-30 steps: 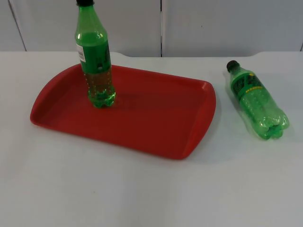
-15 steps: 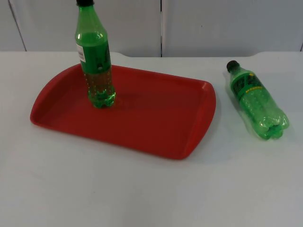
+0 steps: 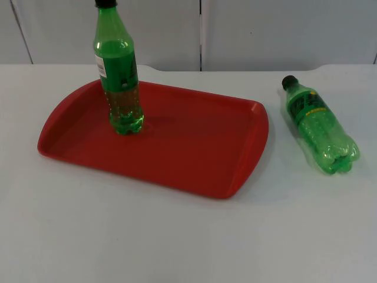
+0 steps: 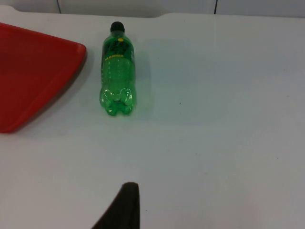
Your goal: Place the bottle upright on the tray.
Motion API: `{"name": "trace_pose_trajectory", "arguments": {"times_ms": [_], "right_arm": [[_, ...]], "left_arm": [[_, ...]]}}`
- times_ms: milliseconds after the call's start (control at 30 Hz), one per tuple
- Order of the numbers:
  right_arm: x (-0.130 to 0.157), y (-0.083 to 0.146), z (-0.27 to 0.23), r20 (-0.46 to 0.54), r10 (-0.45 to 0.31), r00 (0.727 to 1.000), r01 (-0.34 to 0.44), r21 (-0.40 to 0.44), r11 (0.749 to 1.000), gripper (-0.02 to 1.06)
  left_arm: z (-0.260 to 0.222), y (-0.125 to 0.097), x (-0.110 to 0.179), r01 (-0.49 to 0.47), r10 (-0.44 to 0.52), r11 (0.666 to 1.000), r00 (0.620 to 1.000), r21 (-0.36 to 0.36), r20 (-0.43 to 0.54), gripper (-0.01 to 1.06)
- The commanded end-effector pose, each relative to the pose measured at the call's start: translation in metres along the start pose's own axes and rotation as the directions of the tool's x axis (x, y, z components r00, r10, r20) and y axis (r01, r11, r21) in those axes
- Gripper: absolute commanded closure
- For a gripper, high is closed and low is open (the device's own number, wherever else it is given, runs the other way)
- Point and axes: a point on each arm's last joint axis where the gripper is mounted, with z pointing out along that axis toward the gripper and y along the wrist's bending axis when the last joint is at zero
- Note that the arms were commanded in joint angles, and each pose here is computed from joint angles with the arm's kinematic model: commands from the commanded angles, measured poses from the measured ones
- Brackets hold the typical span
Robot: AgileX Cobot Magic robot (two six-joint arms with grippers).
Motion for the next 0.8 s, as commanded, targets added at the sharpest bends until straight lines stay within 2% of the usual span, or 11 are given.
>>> {"name": "trace_pose_trajectory", "arguments": {"times_ms": [0,433,567,700,767], "right_arm": [[0.0,0.0,0.0,0.006,0.002,1.0,-0.002,0.012,1.0,0.0],[0.0,0.0,0.0,0.006,0.002,1.0,-0.002,0.012,1.0,0.0],[0.0,0.0,0.0,0.006,0.002,1.0,-0.002,0.012,1.0,0.0],[0.0,0.0,-0.001,0.008,0.001,1.0,-0.001,0.012,1.0,0.0],[0.0,0.0,-0.001,0.01,0.001,1.0,-0.001,0.012,1.0,0.0]], "left_arm": [[-0.006,-0.001,0.005,0.003,-0.003,1.0,1.0,0.013,-0.014,0.0],[-0.057,0.002,0.036,-0.019,0.019,1.0,0.999,0.005,-0.026,0.0],[-0.059,0.004,0.043,-0.027,0.026,1.0,0.995,-0.008,-0.092,0.0],[-0.051,0.006,0.06,-0.034,0.029,0.999,0.979,-0.021,-0.202,0.0],[-0.051,0.006,0.062,-0.035,0.029,0.999,0.976,-0.023,-0.216,0.0]]}}
